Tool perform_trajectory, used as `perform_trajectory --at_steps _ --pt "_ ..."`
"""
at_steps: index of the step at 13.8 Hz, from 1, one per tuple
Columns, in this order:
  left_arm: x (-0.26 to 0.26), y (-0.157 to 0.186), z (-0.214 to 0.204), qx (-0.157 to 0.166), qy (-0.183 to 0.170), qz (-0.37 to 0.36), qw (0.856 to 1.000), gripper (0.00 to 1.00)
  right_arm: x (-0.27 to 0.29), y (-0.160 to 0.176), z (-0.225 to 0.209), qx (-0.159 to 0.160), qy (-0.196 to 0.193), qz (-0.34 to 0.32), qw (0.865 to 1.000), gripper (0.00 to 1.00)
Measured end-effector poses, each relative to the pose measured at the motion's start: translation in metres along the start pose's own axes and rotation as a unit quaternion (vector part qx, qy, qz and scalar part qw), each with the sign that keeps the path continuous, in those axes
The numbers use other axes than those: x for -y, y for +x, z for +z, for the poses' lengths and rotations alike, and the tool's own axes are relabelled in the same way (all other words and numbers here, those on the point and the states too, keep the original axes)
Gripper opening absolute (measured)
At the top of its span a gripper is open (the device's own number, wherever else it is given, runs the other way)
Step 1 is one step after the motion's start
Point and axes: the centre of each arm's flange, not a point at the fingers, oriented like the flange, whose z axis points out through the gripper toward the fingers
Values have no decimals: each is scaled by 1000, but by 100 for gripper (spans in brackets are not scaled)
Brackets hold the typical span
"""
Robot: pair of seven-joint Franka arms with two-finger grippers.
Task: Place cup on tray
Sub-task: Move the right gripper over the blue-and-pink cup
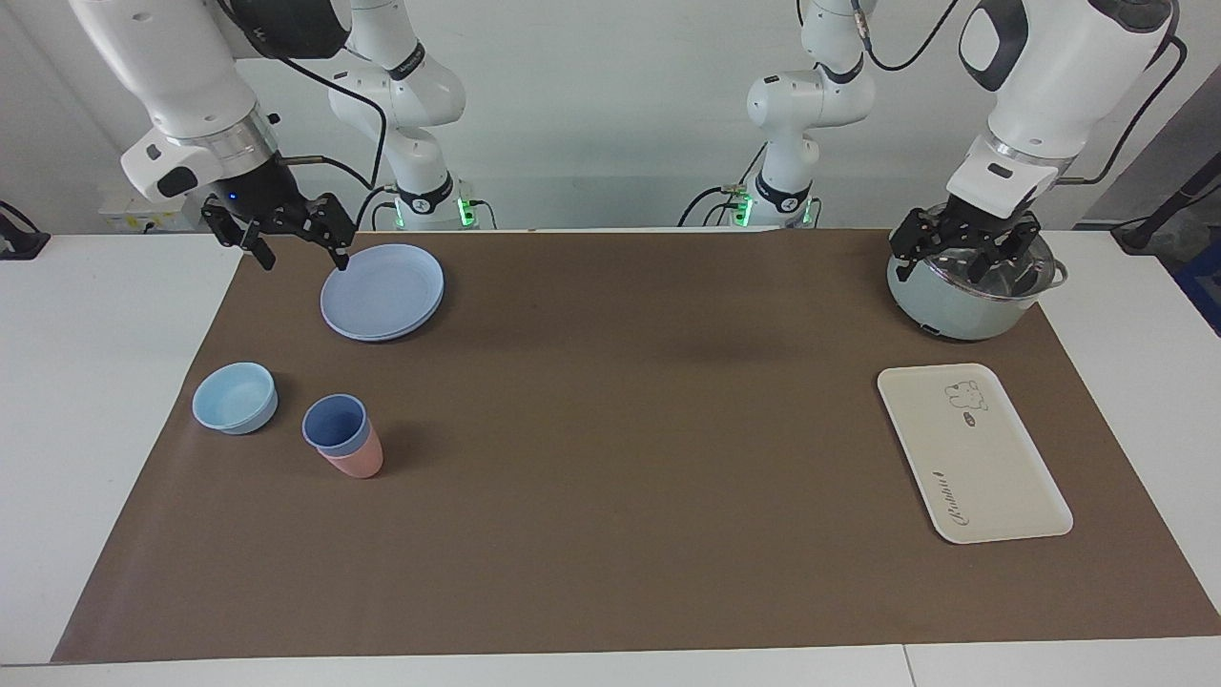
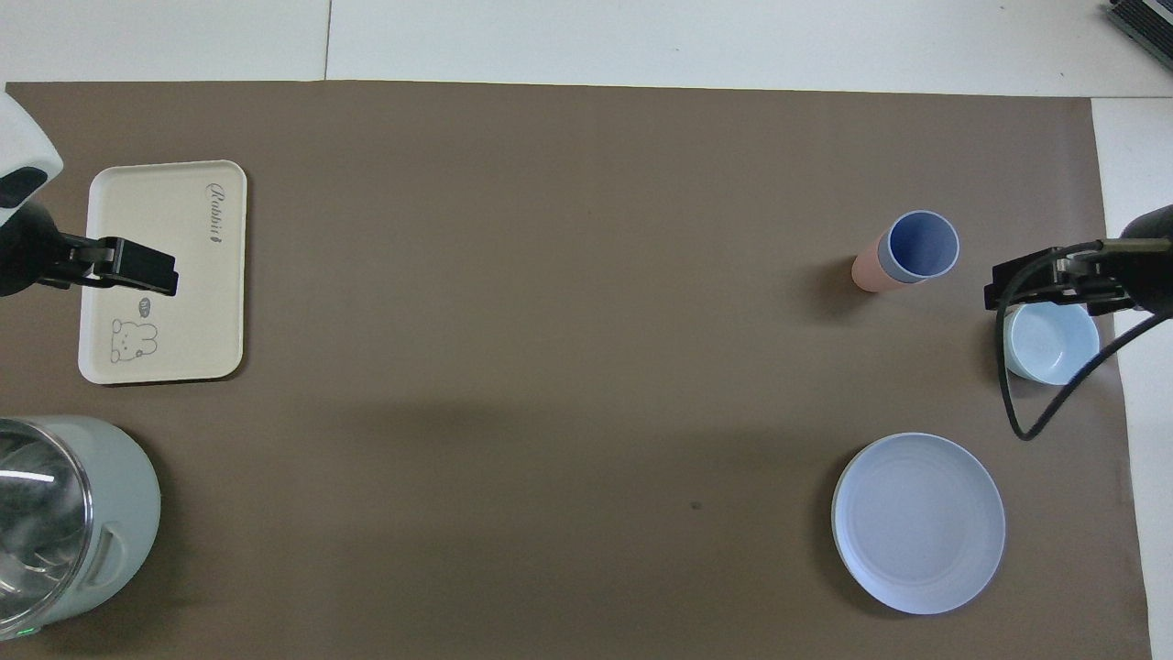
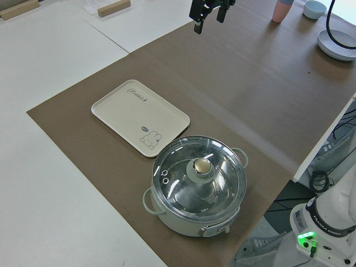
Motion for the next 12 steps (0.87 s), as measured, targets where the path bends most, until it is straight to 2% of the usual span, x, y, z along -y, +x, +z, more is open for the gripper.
perform_trajectory --at_steps 8,12 --pt "0 0 0 0 0 0 1000 100 -7 -7 -6 4 0 7 1000 99" --pt "0 0 0 0 0 0 1000 100 -37 1 -6 -19 3 105 994 93"
